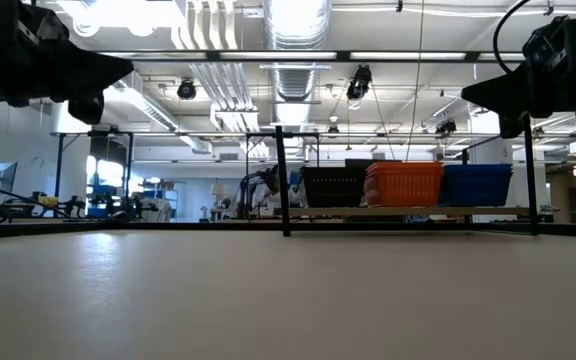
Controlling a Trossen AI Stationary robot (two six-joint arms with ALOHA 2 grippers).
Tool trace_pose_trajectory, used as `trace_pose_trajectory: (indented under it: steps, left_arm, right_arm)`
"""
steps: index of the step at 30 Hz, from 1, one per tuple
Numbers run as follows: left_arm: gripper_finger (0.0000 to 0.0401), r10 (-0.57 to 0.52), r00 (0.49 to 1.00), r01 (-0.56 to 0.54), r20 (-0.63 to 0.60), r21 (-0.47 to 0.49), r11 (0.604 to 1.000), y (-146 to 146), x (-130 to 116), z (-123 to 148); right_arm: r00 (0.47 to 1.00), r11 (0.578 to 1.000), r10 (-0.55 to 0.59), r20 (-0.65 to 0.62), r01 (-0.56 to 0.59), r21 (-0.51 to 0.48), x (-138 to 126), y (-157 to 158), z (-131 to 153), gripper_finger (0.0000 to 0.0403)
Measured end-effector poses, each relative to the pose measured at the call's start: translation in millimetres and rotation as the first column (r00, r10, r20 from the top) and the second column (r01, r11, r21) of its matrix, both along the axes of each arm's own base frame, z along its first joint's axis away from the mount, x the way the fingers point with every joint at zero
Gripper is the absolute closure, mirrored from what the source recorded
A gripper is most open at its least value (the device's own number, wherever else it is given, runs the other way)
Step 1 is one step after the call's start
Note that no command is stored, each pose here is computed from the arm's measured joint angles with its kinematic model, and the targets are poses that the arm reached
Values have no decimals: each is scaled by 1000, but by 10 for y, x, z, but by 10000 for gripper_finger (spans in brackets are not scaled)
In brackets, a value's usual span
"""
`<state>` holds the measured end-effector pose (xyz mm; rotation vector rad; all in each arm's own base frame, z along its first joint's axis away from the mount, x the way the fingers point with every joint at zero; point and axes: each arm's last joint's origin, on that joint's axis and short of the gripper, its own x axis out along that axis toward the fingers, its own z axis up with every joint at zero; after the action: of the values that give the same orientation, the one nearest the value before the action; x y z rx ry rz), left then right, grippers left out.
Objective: Stack baskets on shelf by color
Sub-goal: Return to Home Position
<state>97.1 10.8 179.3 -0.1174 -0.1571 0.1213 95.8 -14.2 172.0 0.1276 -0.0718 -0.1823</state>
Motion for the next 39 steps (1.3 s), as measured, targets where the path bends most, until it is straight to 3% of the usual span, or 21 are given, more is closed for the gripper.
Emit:
trace_pose_trajectory:
  steps: [39]
  left_arm:
    - [401, 3, 999, -3, -37, -4, 1000, 4, 30, -28]
  right_arm:
    - [1000, 1000, 2, -26, -2, 3, 22, -3, -20, 394]
